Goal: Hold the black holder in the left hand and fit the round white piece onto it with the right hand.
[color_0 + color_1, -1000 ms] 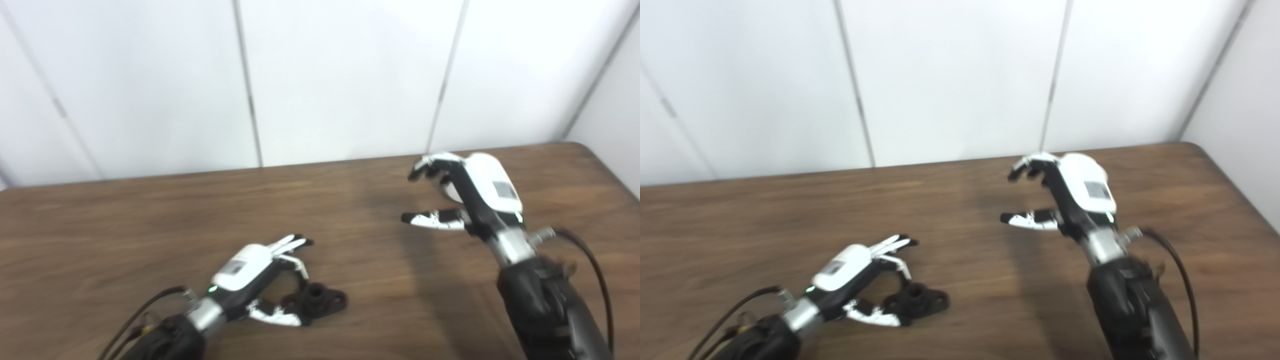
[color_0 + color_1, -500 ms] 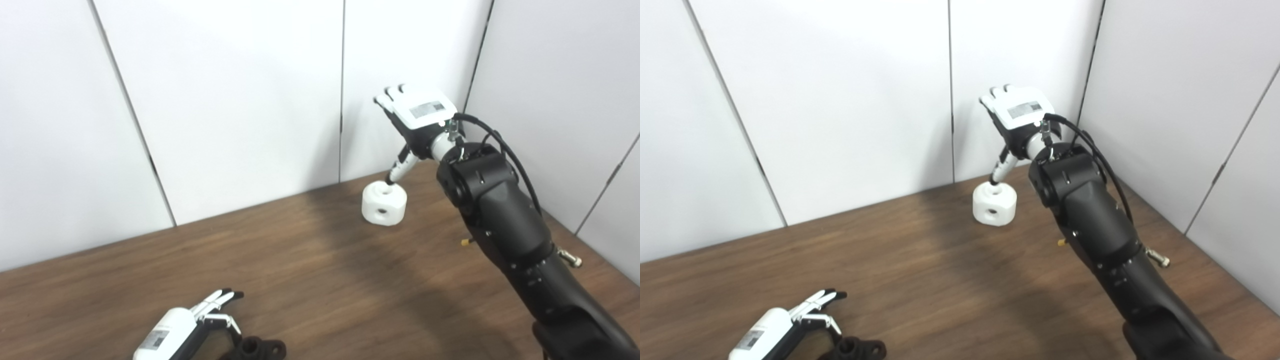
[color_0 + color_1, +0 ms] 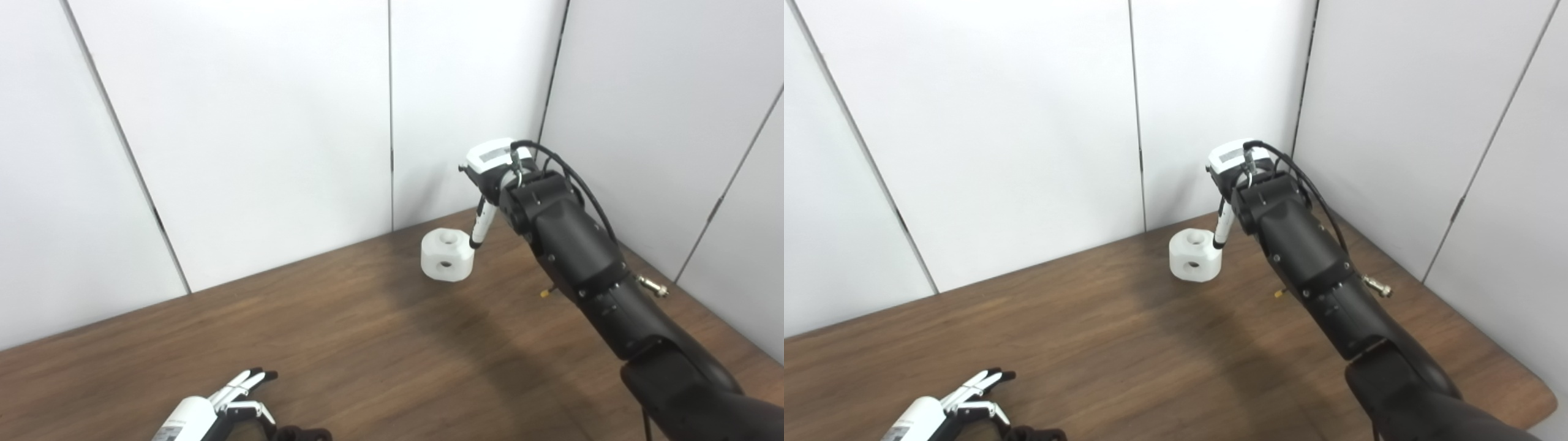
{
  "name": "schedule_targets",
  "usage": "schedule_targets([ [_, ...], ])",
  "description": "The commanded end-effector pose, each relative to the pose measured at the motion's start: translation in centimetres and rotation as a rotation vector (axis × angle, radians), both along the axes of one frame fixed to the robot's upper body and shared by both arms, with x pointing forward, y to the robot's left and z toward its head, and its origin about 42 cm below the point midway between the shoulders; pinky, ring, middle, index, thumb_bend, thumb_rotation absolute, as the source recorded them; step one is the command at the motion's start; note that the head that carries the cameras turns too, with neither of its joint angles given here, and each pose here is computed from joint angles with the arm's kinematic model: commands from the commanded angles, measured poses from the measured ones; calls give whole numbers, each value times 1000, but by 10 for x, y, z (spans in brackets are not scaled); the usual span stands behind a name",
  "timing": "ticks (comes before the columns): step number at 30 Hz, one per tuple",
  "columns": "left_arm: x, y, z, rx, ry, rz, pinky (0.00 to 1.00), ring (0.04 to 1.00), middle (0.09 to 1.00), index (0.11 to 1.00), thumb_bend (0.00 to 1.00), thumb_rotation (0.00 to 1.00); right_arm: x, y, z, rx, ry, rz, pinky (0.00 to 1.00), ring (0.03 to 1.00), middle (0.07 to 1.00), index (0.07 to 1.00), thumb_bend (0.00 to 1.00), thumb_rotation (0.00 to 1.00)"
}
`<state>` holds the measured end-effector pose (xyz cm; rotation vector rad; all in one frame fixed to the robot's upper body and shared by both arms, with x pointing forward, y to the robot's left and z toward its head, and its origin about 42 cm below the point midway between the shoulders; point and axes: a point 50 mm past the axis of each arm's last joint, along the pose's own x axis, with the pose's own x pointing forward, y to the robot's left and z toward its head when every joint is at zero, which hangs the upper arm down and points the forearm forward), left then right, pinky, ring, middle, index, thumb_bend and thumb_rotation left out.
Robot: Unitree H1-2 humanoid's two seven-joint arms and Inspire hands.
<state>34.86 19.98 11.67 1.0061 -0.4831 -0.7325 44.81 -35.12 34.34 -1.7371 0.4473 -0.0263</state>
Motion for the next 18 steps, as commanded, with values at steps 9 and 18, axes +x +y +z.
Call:
schedule_targets([
  [9, -16, 25, -34, 169, 134, 30, 937, 997, 937, 487, 522, 57, 21, 2, 17, 98, 45, -53, 904, 1000, 1000, 939, 1000, 410],
  [18, -17, 24, -34, 171, 136, 29, 1000, 991, 929, 487, 522, 57, 34, 6, 5, 123, 123, -56, 860, 988, 1000, 940, 1000, 442],
])
